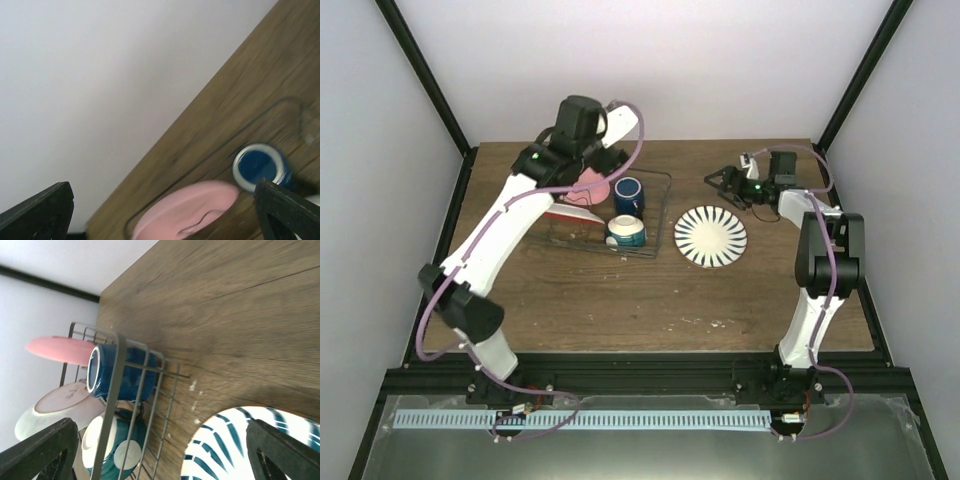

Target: Load the mixed dishes into the dish rack

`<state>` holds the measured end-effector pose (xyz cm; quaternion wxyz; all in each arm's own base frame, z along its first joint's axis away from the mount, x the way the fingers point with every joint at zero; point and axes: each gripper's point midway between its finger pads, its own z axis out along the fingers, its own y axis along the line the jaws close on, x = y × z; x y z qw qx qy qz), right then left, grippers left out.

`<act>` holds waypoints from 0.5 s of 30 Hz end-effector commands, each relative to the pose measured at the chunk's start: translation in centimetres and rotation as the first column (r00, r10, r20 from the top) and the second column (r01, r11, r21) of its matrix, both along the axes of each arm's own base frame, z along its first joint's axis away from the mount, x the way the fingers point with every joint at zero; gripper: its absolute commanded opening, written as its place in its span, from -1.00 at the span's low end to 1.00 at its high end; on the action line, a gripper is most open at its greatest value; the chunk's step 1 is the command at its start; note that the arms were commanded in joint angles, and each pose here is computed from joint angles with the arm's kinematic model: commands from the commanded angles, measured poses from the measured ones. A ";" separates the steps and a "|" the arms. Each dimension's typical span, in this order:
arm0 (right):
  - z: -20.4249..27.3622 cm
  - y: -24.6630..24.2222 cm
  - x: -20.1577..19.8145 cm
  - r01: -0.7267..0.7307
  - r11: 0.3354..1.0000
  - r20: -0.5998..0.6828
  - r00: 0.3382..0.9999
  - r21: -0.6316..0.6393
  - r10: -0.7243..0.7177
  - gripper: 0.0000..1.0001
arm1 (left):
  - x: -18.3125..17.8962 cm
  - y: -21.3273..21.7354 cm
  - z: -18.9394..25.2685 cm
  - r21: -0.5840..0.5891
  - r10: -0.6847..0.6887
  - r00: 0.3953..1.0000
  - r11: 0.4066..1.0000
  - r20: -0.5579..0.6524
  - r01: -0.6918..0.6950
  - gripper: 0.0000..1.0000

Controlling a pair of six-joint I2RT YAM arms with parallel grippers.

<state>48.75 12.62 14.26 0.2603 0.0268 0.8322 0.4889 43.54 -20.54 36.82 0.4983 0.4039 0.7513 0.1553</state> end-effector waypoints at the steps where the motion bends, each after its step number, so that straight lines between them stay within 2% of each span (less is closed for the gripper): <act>1: -0.1 -3.8 -0.8 0.137 0.986 -0.067 0.987 -0.090 -0.143 0.83 | 1.1 -4.7 -2.8 -0.280 -0.029 0.974 0.959 -0.226 -0.037 1.00; 4: -1.4 -6.2 -1.7 0.223 0.947 -0.100 0.963 -0.229 -0.251 0.81 | 2.0 -6.3 -2.8 -0.373 -0.053 0.961 0.926 -0.271 -0.054 1.00; 7: -2.8 -7.5 -3.3 0.243 0.910 -0.151 0.940 -0.336 -0.307 0.81 | 2.4 -7.1 -3.0 -0.432 -0.076 0.954 0.900 -0.291 -0.060 1.00; 12: -4.8 -9.5 -6.3 0.261 0.847 -0.211 0.896 -0.464 -0.391 0.77 | 2.5 -8.3 -4.8 -0.456 -0.122 0.930 0.888 -0.348 -0.054 0.99; 15: -5.3 -10.6 -7.7 0.268 0.804 -0.219 0.873 -0.531 -0.436 0.62 | 2.4 -9.3 -5.5 -0.481 -0.162 0.913 0.876 -0.375 -0.042 0.99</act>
